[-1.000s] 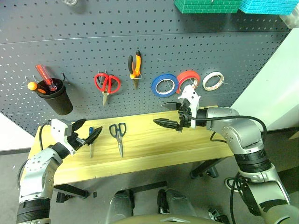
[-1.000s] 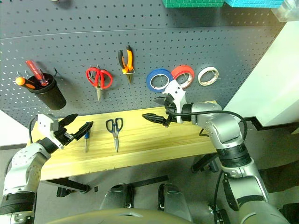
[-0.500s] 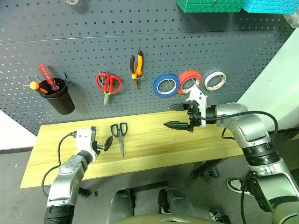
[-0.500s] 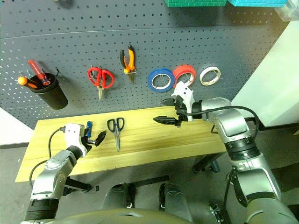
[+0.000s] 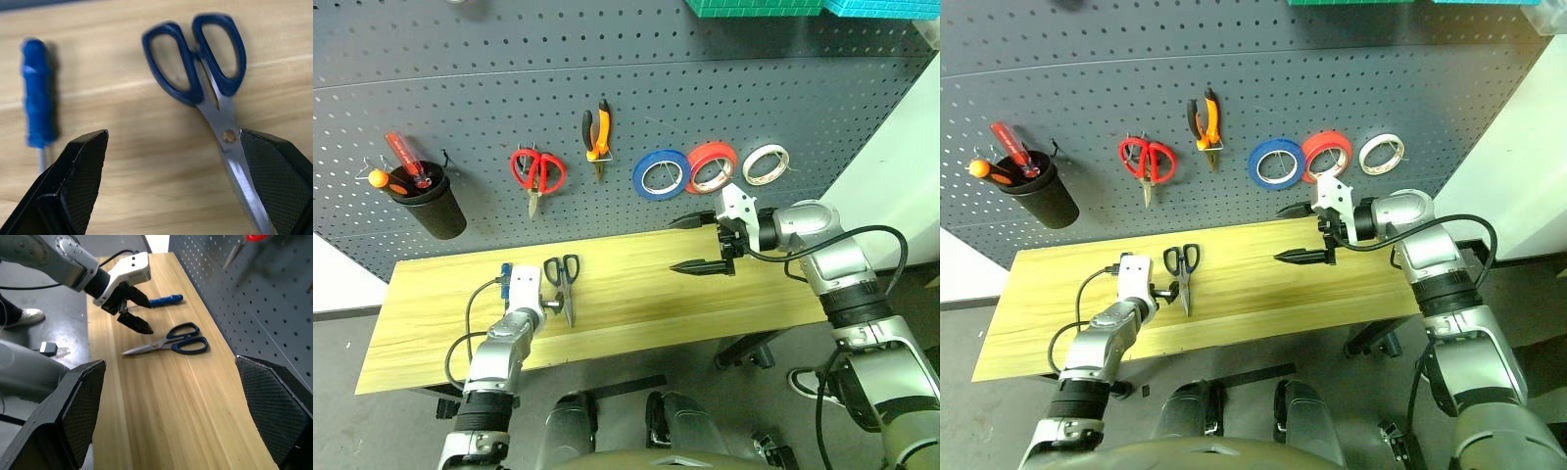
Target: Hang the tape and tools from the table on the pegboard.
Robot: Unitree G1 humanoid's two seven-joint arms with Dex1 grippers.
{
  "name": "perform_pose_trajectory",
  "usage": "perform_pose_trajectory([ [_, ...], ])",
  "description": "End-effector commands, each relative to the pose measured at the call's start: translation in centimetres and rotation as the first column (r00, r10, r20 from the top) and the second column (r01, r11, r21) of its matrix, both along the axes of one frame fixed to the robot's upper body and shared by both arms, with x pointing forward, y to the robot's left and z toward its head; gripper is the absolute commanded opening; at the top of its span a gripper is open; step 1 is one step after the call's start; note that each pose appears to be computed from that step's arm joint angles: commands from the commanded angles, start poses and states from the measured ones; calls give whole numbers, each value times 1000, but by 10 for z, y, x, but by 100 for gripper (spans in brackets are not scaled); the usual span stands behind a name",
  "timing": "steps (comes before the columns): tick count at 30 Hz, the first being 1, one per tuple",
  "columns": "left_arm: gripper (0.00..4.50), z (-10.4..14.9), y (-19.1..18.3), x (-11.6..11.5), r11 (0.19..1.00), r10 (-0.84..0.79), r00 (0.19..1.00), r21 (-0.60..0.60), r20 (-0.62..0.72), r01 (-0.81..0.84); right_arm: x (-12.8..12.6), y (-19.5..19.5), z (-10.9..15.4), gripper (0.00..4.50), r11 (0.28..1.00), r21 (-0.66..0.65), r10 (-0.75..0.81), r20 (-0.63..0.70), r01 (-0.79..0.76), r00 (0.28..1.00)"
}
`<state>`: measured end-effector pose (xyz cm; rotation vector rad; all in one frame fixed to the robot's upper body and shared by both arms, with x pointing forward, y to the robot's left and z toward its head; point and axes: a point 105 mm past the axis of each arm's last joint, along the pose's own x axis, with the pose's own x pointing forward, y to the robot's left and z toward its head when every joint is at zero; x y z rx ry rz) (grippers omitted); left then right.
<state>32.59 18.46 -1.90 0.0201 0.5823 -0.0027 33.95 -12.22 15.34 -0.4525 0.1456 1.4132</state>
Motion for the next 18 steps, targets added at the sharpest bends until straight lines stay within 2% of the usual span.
perform_pose_trajectory([
  [1,450,6,-8,10,1000,3,1000,10,-9,-3,5,-3,16,447,1000,-28,17,77,-15,997],
  [8,450,-8,-16,12,995,97,985,18,-146,-95,5,-15,16,447,994,-100,50,71,-43,996],
  [18,450,-20,-26,8,979,182,933,-30,-312,-201,15,-11,16,447,995,-97,36,103,-26,994],
])
